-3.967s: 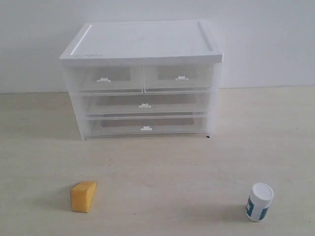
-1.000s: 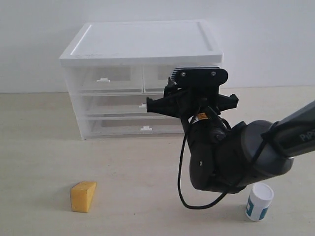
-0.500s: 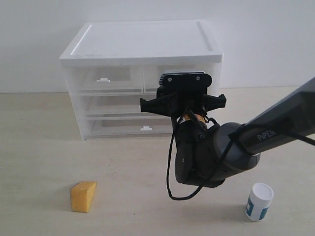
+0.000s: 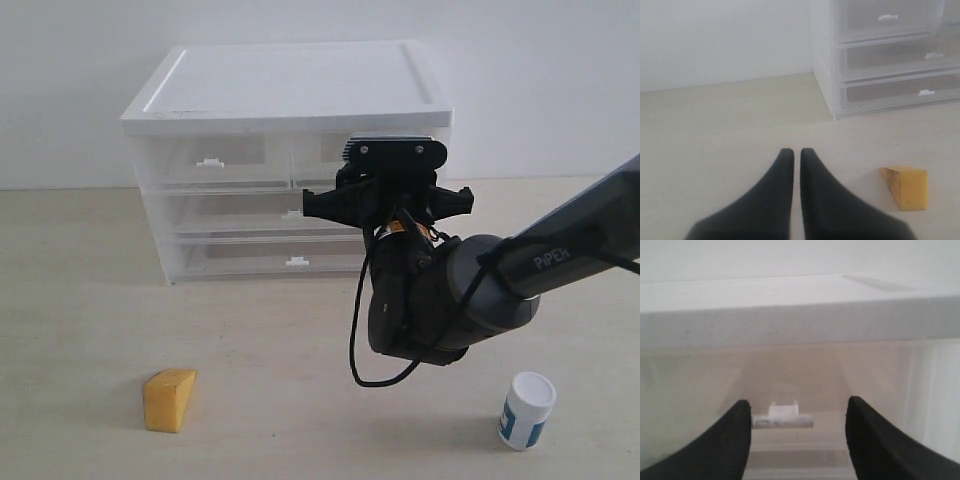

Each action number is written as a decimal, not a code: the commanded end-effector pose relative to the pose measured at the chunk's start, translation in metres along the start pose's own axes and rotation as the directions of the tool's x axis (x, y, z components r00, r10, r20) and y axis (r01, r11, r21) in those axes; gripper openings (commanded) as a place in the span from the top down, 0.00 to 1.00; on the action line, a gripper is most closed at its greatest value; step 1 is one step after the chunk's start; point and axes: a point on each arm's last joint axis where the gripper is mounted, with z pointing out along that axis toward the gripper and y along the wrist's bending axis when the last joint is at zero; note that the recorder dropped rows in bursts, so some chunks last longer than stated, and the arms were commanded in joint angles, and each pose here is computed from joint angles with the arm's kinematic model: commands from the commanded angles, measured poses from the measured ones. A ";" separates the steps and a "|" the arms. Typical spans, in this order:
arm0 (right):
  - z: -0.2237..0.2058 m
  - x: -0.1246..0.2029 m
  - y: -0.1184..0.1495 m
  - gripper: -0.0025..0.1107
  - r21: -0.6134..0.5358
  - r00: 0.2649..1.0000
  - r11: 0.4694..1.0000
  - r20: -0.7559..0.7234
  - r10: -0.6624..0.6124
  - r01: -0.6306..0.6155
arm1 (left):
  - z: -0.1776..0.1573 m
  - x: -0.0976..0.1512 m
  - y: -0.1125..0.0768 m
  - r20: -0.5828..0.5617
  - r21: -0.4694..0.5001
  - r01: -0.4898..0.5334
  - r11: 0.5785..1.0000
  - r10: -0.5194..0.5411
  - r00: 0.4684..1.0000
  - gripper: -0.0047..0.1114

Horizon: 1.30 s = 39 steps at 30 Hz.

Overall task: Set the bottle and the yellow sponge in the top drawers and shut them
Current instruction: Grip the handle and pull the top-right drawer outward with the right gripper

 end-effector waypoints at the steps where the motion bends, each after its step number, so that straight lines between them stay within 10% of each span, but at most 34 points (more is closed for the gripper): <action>1: 0.002 0.000 -0.002 0.65 0.004 1.000 1.000 -0.009 0.001 -0.001 | 0.000 0.000 0.000 0.008 -0.003 0.000 1.000 0.000 1.000 0.92; 7: 0.002 0.003 -0.001 0.98 -0.010 0.999 1.000 -0.046 0.001 -0.001 | 0.000 0.000 0.000 0.008 -0.003 0.000 1.000 0.000 1.000 0.92; 39: -0.070 -0.013 -0.020 0.98 -0.034 0.990 0.999 -0.138 -0.016 0.011 | 0.000 0.000 0.000 0.008 -0.003 0.000 1.000 0.000 1.000 0.92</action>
